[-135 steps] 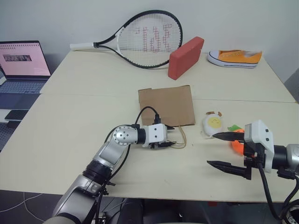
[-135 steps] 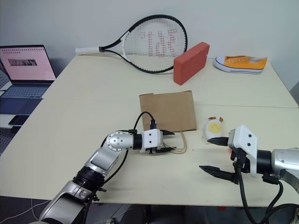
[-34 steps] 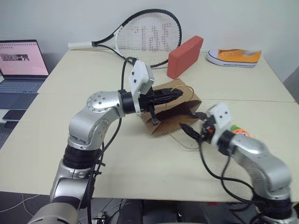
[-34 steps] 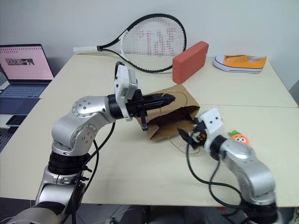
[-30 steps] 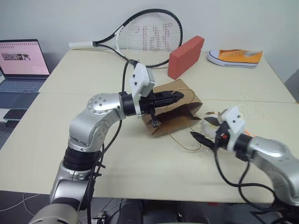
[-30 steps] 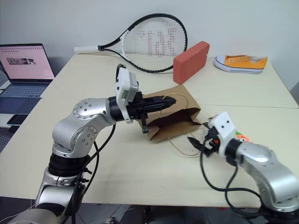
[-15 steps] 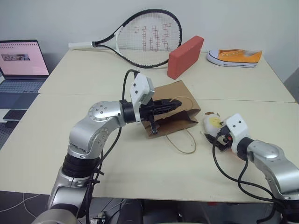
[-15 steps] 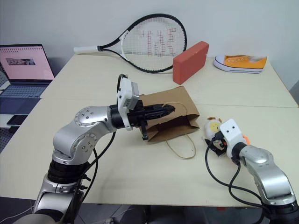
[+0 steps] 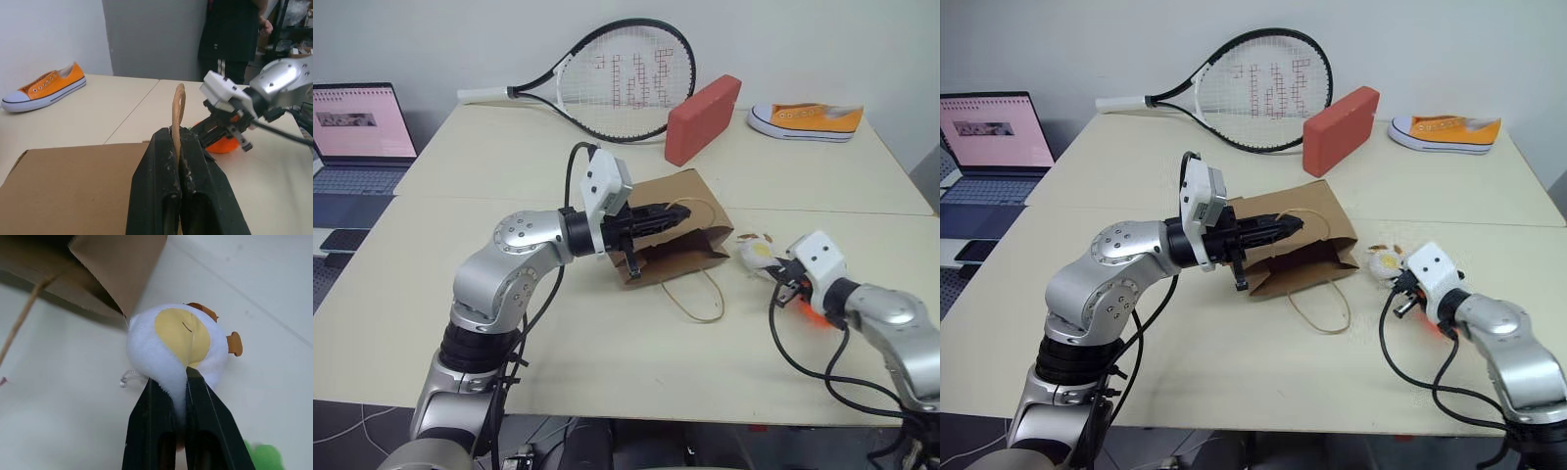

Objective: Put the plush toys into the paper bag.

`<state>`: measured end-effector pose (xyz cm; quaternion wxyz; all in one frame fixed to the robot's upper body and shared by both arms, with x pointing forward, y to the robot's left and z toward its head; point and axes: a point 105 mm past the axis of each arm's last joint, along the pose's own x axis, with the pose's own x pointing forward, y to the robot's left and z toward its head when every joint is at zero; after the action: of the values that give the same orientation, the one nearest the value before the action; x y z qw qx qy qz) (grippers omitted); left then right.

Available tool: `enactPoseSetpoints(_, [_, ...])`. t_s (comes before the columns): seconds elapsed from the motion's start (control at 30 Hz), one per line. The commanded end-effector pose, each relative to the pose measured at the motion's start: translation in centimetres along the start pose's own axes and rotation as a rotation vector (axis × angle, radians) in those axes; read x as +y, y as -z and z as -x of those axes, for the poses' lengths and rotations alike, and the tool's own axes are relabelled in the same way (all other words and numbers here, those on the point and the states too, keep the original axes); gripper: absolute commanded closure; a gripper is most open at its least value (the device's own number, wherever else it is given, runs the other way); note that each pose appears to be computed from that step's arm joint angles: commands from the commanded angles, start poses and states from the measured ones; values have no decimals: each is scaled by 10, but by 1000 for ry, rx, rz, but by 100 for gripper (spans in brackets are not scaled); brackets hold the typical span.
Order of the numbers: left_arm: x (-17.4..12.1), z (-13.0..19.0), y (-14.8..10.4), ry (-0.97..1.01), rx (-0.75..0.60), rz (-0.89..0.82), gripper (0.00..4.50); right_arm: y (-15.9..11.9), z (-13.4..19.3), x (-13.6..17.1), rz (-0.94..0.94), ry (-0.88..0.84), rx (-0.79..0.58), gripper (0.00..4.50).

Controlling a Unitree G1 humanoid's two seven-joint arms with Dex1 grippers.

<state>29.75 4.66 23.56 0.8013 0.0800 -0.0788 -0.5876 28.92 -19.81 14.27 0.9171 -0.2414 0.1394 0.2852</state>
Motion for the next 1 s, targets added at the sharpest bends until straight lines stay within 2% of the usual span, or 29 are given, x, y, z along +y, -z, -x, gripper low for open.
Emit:
enactPoseSetpoints(0.03, [2, 2, -12, -4, -30, -43, 450, -27, 26, 11, 50, -141, -38, 446])
enactPoseSetpoints(0.17, [5, 0, -13, -5, -29, -51, 450, -43, 45, 38, 36, -348, -49, 446])
enactPoseSetpoints(0.3, [2, -2, -16, 17, -36, -55, 450, -58, 36, 57, 38, -421, -110, 446])
enactPoseSetpoints(0.67, [-4, 3, -22, 61, -16, -78, 450, -74, -40, 54, 40, -268, -198, 446])
enactPoseSetpoints(1.0, [-9, 4, -23, 70, -18, -69, 450, -82, -78, 49, -37, -78, -258, 446])
